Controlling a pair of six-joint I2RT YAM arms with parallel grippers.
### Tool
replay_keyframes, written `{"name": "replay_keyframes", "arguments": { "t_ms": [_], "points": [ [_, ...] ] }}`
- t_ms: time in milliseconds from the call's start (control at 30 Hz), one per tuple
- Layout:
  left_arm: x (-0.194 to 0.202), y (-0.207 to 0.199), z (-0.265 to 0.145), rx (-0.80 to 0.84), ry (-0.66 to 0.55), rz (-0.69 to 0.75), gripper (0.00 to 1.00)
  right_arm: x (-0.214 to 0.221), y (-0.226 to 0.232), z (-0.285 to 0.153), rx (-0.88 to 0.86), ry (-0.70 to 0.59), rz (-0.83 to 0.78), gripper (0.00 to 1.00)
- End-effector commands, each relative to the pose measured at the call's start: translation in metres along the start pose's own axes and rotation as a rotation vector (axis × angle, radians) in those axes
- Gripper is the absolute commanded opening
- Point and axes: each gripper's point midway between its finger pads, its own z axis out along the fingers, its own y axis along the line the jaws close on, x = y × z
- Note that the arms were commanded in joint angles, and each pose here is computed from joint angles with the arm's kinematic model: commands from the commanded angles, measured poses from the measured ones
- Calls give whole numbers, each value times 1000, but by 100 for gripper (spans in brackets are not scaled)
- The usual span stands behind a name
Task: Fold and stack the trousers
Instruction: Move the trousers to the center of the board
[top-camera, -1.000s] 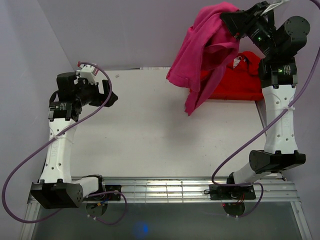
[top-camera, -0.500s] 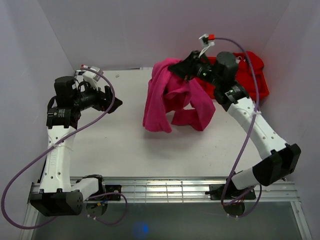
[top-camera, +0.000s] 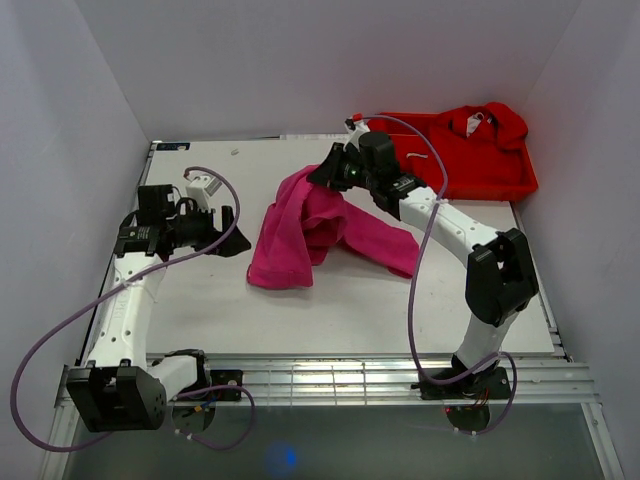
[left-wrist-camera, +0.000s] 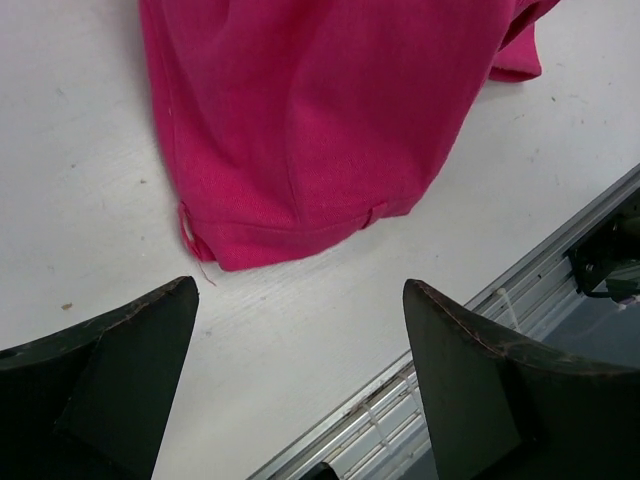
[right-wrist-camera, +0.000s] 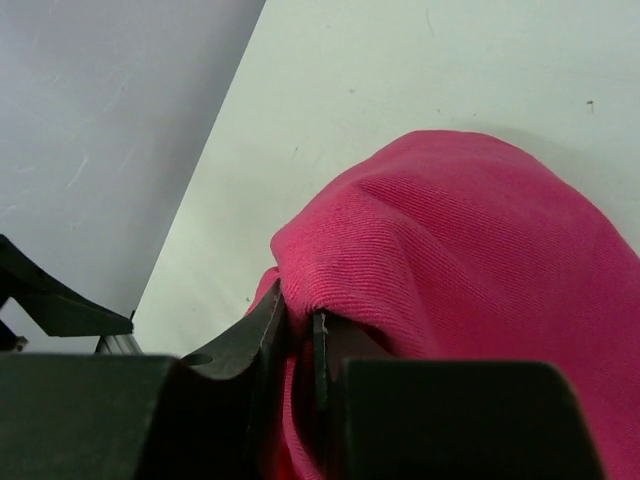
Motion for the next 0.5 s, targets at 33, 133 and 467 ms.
{"name": "replay_keyframes", "arguments": {
  "t_ms": [33,133,467],
  "points": [
    [26,14,16,-4,87,-26,94,-38,15,-8,-11,-137,-28,8],
    [46,20,35,-13,181,18,93,7,-27,-19,83,-63,-52,8],
    [101,32,114,-180,386,325,93,67,-57,-81,83,57,-218,51]
  ]
}}
